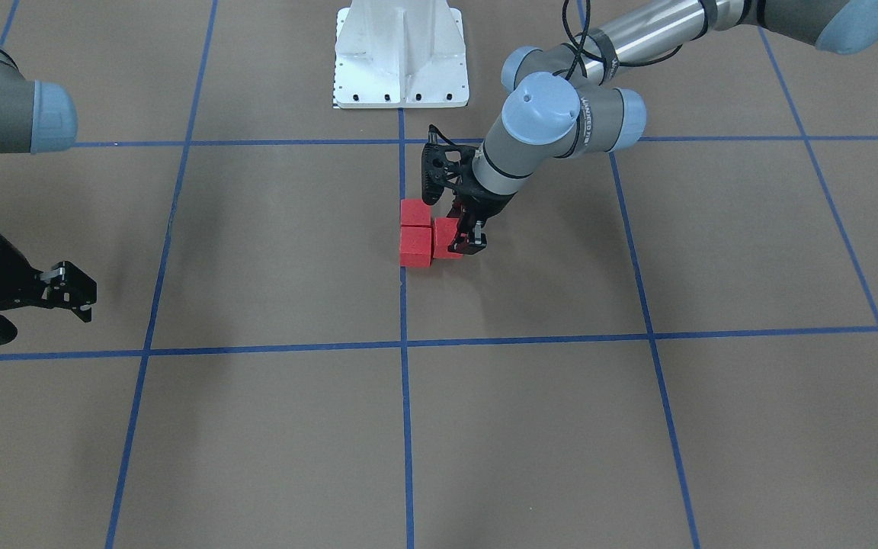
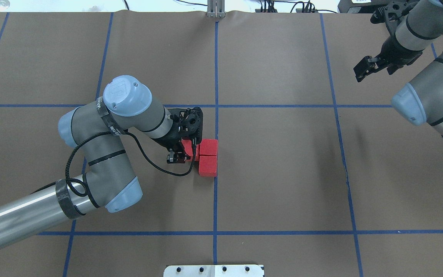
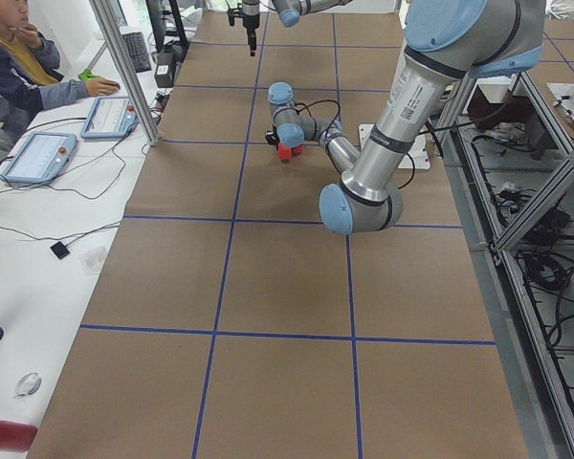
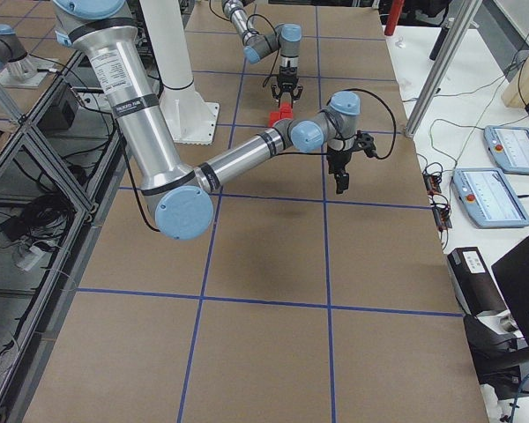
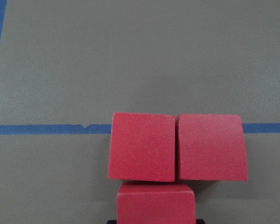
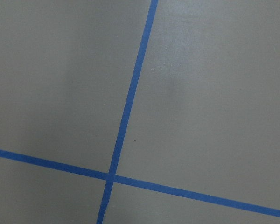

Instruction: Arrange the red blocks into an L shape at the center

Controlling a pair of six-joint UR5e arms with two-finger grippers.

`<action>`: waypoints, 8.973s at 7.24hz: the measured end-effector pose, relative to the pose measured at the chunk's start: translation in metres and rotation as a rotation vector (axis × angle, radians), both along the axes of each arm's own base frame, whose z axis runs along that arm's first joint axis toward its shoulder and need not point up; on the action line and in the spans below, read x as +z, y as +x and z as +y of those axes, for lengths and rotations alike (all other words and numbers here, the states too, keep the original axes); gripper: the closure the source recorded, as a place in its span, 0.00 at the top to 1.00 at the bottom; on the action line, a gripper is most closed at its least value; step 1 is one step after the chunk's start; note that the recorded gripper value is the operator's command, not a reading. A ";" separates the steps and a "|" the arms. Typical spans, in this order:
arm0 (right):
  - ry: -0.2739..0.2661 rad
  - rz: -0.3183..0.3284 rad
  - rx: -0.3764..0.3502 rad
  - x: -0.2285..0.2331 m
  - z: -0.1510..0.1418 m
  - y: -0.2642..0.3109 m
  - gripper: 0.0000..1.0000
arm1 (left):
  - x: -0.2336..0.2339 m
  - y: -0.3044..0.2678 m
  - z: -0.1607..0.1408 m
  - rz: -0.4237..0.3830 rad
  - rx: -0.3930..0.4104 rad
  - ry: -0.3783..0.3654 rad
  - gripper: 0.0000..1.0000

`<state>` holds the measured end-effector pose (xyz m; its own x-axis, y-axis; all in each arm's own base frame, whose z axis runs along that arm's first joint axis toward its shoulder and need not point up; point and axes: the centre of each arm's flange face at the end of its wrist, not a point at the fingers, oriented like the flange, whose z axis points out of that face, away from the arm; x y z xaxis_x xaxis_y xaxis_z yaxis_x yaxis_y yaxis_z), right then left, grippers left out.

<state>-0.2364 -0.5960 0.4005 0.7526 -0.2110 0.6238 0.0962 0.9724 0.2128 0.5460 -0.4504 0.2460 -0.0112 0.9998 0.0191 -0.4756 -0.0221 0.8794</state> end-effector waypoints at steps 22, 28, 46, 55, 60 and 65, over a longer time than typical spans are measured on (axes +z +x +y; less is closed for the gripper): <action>-0.004 0.002 0.000 0.000 -0.003 -0.003 0.99 | -0.017 0.013 -0.014 -0.077 -0.001 -0.040 0.00; -0.004 0.002 0.000 0.000 -0.003 -0.003 0.99 | -0.014 0.015 -0.011 -0.081 0.004 -0.044 0.22; -0.002 0.003 -0.004 0.002 -0.003 0.000 0.99 | -0.005 -0.075 -0.032 -0.039 -0.100 -0.029 1.00; -0.035 0.028 0.017 0.096 0.008 0.139 0.99 | 0.315 -0.404 -0.076 -0.320 -0.782 -0.715 1.00; -0.092 0.072 0.001 0.169 0.048 0.187 1.00 | 0.408 -0.588 -0.011 -0.296 -0.906 -0.926 1.00; -0.118 0.073 0.010 0.181 0.057 0.192 0.99 | 0.387 -0.619 0.012 -0.285 -0.895 -1.089 1.00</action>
<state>-0.0441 -0.5391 0.5811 0.7984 -0.1311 0.5877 0.0970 0.9913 0.0893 -0.0728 -0.4386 0.6332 0.7439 0.1879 -0.6413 -0.1292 0.9820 0.1378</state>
